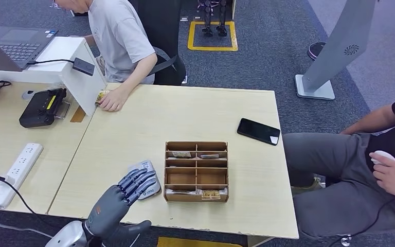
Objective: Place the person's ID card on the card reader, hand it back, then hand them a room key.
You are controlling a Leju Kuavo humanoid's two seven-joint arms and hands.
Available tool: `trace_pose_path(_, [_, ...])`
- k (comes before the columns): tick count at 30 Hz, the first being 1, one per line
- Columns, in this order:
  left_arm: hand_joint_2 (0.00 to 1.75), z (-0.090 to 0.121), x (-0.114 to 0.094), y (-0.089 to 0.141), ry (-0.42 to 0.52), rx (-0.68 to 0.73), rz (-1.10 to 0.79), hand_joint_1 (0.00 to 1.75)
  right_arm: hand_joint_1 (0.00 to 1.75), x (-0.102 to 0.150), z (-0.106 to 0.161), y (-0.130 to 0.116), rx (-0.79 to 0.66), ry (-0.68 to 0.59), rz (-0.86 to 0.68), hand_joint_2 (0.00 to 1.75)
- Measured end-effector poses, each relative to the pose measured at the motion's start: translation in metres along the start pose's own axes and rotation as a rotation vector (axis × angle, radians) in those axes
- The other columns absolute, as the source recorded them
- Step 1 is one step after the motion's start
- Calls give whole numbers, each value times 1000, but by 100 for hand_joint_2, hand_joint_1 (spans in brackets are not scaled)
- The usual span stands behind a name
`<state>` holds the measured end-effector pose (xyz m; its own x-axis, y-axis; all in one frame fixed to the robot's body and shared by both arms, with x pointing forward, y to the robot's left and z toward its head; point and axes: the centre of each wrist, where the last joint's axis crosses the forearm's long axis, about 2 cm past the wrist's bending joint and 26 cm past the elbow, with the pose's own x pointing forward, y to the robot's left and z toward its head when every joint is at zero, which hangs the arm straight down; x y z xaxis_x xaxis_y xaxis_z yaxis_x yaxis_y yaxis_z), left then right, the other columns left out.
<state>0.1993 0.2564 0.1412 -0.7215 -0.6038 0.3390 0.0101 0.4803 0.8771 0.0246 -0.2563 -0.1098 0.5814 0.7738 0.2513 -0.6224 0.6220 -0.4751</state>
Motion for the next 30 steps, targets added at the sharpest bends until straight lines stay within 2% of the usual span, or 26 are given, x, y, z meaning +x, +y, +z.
trace_pose_path(8, [175,2,7,-20,34,-66,-110,0,0,2,-1,-2,4,15,-2,175])
trace_pose_path(17, [175,0,9,-30,46,-78,-60,0,0,4,-2,-2,3,14,-4,175])
trace_pose_path(30, [175,-21,12,-55,155,-42,10,0,0,12,-3,-2,3,18,-9,175])
